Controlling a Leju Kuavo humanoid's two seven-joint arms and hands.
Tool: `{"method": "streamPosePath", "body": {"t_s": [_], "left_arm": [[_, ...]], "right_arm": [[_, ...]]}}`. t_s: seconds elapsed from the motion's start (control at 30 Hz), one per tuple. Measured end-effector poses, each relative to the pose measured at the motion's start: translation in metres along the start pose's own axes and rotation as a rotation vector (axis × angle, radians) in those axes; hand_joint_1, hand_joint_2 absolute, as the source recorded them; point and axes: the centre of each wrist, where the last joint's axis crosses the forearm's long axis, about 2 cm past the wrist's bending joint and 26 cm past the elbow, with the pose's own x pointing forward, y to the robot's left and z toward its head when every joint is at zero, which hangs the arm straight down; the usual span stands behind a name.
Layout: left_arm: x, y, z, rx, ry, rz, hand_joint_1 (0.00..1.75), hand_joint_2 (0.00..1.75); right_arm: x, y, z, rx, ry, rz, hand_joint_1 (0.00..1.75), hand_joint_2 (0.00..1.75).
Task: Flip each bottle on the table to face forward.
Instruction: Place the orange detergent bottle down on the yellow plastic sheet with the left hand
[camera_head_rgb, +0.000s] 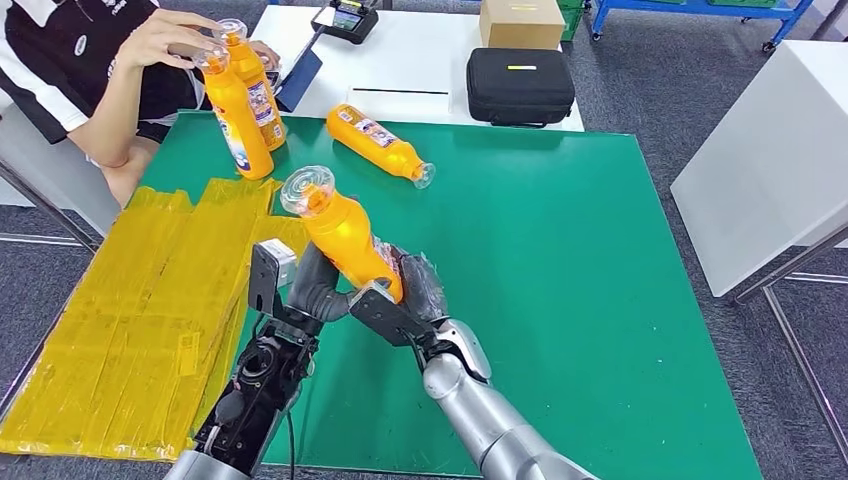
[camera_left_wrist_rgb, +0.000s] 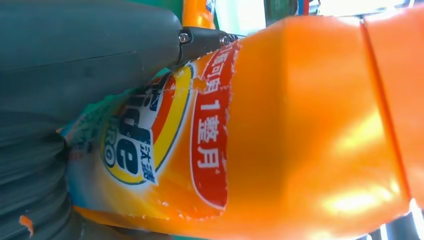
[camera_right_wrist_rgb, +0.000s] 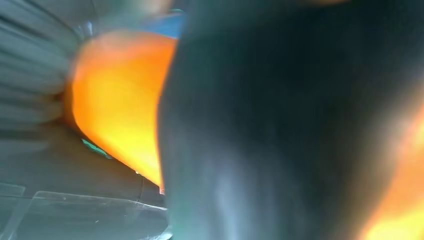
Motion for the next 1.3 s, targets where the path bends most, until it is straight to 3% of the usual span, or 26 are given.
{"method": "streamPosePath", "body": {"t_s": [0.1,0.13,0.27,1.13,1.17,1.27,1.3], "left_arm": [[-0.0009,0.0004,-0.0002,0.000,-0.002,0.027,0.00,1.75],[-0.0013,0.0005,0.0000,0.001,-0.002,0.033,0.07,1.75],[-0.0025,0.0014,0.0004,0.008,-0.003,0.052,1.72,1.75],[-0.0052,0.0079,-0.0011,0.071,0.008,0.128,1.75,1.75],[-0.0052,0.0079,-0.0011,0.072,0.008,0.129,1.75,1.75],[-0.0052,0.0082,-0.0008,0.078,0.004,0.142,1.75,1.75],[-0.0052,0.0085,-0.0007,0.081,0.002,0.148,1.75,1.75]], "right_arm": [[0.0037,0.0047,-0.0007,0.009,0.001,0.002,1.75,1.75],[0.0046,0.0058,-0.0008,0.013,0.001,0.004,1.75,1.75],[0.0067,0.0086,-0.0016,0.023,-0.002,0.005,1.75,1.75],[0.0074,0.0101,-0.0054,0.030,-0.003,-0.008,1.75,1.75],[0.0073,0.0102,-0.0052,0.027,-0.005,-0.007,1.49,1.75],[0.0067,0.0109,-0.0041,0.014,-0.017,-0.009,0.18,1.75],[0.0063,0.0115,-0.0033,0.008,-0.024,-0.018,0.00,1.75]]}}
